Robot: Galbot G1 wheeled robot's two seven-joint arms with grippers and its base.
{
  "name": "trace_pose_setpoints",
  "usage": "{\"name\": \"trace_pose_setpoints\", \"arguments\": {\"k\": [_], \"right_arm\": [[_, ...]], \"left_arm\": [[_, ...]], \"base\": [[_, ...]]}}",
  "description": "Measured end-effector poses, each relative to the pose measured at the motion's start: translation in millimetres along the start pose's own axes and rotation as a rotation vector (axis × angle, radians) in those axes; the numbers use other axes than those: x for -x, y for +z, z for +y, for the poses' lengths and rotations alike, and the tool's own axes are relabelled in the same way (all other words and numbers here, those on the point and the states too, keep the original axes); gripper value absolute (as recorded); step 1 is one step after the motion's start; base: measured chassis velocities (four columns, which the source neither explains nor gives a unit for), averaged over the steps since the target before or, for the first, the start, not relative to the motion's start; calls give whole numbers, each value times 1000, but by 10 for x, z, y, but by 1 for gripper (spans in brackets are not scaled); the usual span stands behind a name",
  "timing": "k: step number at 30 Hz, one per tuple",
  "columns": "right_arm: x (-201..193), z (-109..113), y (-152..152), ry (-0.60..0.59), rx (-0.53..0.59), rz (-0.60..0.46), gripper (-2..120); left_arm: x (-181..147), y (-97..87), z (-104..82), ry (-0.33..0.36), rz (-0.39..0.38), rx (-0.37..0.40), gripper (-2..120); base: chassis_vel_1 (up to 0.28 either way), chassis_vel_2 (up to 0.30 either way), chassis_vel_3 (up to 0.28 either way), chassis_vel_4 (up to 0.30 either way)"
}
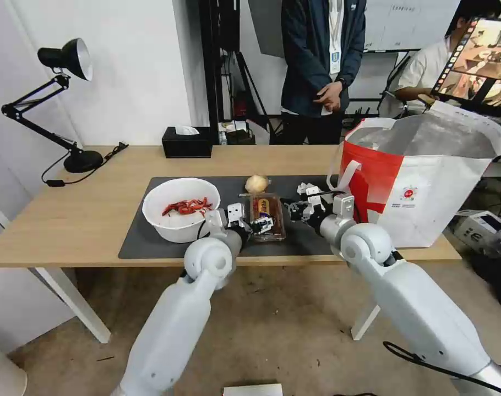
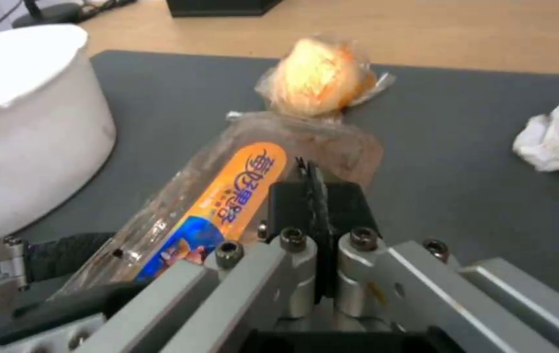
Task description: Pick up the trash from the table and place it into the takeout bag.
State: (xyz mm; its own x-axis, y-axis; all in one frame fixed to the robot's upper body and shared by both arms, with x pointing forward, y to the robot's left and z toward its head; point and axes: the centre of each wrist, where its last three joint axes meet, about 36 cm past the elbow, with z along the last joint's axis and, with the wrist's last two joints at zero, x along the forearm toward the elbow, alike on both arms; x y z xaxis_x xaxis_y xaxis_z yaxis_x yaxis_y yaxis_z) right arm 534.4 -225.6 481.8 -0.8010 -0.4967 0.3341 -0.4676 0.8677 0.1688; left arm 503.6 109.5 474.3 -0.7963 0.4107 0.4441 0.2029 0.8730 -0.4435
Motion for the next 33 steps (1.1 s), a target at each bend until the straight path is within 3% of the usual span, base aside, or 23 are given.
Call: {"name": "trace_pose_setpoints", "arguments": {"k": [10, 33], "right_arm": [[213, 97, -119, -3, 84, 88, 0], [297, 65, -178, 18, 197, 143, 0]], "left_arm": [[11, -18, 39, 2, 24, 15, 100], [57, -93, 50, 21, 59, 14, 100]], "base": [[0, 0, 0, 0], [0, 0, 0, 0]]}}
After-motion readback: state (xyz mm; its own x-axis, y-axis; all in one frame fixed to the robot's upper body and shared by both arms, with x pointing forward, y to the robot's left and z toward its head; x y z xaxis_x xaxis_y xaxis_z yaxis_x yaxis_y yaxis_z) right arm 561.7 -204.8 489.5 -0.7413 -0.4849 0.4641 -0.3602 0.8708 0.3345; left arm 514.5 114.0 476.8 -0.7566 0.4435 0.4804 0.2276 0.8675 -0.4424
